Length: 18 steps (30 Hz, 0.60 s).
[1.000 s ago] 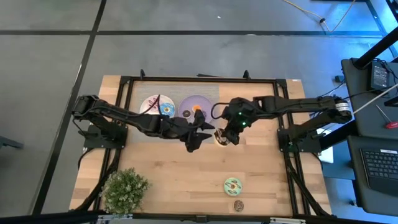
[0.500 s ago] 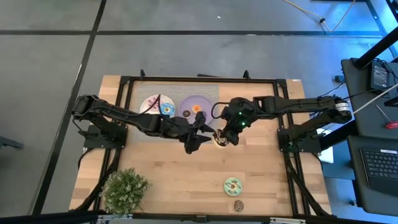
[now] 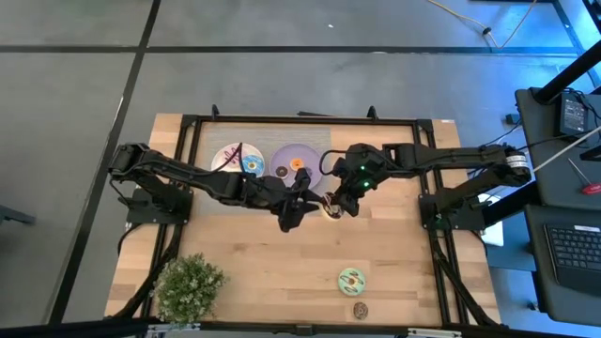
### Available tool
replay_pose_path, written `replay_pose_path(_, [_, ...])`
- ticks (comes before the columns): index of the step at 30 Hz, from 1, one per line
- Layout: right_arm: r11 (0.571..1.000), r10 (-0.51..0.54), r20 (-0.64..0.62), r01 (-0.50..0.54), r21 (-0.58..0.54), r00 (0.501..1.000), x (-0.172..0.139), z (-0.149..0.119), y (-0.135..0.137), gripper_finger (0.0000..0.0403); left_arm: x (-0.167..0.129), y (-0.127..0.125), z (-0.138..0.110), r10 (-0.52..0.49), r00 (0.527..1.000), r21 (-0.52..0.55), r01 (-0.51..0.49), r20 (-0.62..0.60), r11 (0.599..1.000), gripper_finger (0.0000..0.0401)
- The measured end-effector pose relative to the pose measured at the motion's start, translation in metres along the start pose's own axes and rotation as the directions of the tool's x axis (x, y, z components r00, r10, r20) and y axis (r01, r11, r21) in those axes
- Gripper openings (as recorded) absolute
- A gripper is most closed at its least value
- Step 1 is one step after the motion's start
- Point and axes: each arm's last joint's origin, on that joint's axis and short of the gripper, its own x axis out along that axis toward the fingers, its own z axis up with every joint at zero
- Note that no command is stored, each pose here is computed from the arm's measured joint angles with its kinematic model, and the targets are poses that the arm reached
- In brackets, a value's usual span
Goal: Pick & Place donuts
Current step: Put the large black donut on the white plate
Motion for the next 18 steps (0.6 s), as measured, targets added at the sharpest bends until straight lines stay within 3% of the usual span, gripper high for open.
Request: replay_pose_path(18, [0.997, -0.031, 0.030, 0.033, -0.067, 0.999, -0.0001, 0.0017, -0.0010, 0.0073, -0.0001, 0.0001, -0.0018, 0.024, 0.999, 0.004, -0.023, -0.047, 1.000, 0.0026])
